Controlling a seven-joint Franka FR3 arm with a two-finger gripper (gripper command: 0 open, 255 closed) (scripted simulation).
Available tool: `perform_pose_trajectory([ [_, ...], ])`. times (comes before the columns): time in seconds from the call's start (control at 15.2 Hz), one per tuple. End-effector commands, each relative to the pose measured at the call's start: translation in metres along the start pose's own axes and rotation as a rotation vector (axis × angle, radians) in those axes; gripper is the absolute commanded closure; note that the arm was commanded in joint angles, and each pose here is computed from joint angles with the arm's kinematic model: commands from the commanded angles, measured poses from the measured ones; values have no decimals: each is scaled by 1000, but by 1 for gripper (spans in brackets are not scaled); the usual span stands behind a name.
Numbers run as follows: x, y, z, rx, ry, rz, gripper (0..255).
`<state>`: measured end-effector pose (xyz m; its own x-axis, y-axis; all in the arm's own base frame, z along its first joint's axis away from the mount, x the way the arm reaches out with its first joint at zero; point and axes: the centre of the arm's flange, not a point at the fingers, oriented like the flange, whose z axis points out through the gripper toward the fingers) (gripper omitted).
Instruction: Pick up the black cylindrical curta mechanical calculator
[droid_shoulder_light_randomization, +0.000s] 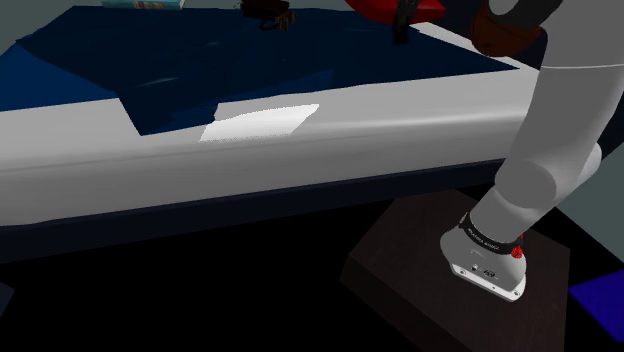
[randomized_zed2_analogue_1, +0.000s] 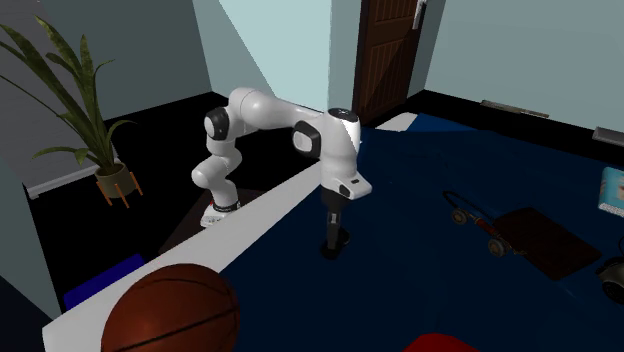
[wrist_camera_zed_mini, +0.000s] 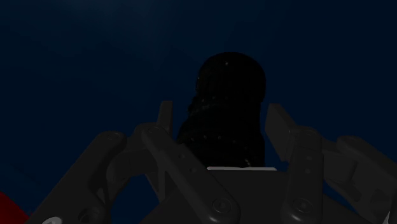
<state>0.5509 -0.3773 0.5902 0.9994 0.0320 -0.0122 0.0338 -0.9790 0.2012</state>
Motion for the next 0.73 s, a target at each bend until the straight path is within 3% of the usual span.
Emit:
perform_pose_trajectory([
  [0.0,1,1,-11,0,0,0,255],
  [0.66,0,10,-53,0,0,0,255],
])
